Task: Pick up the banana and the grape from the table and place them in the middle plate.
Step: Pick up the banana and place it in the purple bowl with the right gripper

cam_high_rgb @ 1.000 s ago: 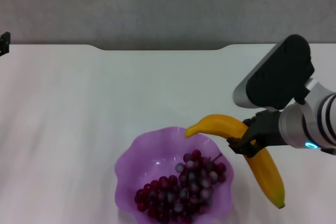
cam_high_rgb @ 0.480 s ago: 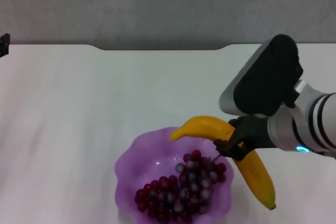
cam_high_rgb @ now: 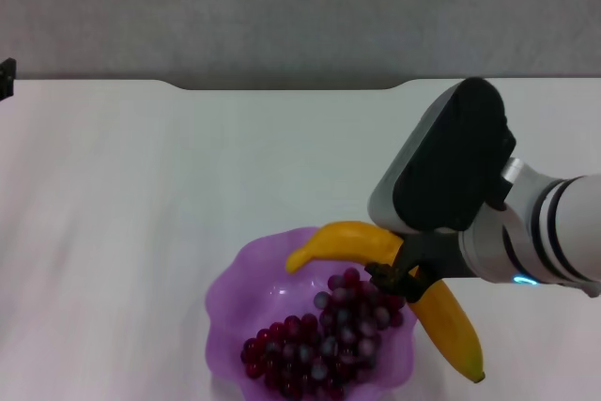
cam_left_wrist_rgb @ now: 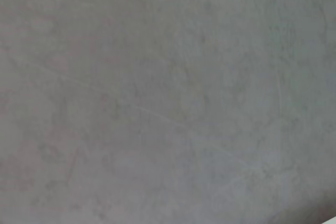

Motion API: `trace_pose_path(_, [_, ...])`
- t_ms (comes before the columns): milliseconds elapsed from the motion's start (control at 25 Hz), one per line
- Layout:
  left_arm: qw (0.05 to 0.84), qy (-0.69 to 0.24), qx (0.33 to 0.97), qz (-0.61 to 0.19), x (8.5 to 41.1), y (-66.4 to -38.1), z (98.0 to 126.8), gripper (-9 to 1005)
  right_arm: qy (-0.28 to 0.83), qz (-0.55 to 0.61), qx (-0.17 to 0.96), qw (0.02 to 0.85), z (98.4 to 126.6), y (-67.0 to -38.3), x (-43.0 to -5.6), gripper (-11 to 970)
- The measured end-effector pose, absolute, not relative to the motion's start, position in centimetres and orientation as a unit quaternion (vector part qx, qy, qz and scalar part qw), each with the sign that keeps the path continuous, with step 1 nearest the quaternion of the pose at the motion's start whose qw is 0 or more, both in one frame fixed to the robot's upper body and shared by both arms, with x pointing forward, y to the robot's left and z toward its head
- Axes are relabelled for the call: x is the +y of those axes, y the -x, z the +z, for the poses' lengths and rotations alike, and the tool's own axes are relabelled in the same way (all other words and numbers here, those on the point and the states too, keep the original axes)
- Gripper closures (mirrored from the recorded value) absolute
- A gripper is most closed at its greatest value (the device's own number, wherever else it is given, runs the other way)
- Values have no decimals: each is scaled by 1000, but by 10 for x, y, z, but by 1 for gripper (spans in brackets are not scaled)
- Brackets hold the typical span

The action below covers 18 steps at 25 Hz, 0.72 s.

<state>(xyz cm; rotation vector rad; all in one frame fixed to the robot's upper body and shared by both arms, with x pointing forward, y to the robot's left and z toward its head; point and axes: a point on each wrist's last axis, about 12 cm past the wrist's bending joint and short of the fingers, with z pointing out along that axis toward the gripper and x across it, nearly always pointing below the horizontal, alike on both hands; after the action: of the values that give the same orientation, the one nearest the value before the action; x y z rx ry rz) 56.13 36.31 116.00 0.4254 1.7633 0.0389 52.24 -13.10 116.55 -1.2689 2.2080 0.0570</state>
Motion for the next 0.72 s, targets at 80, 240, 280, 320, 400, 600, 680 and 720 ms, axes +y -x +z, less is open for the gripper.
trace_pose_path(80, [616, -184, 766, 17, 363, -561, 1160, 140, 478, 20, 828, 291, 1164, -524, -130, 448])
trace_pose_path(240, [618, -183, 765, 16, 363, -561, 1161, 140, 478, 15, 831, 284, 1156, -531, -130, 448])
trace_pose_path(280, [618, -183, 765, 16, 363, -561, 1161, 139, 479, 13, 831, 284, 1154, -533, -129, 448])
trace_pose_path(320, [618, -183, 765, 16, 363, -561, 1161, 139, 479, 12, 831, 283, 1152, -535, -129, 448])
trace_pose_path(400, [618, -182, 765, 15, 363, -561, 1161, 139, 479, 9, 831, 284, 1148, -540, -128, 448])
trace_pose_path(600, [617, -180, 766, 13, 363, -561, 1161, 139, 475, 3, 826, 303, 1147, -548, -126, 448])
trace_pose_path(680, [617, -180, 766, 13, 363, -561, 1161, 139, 476, -4, 822, 314, 1148, -551, -125, 448])
trace_pose_path(720, [617, -180, 766, 13, 363, -561, 1161, 139, 477, -8, 819, 319, 1148, -551, -125, 448])
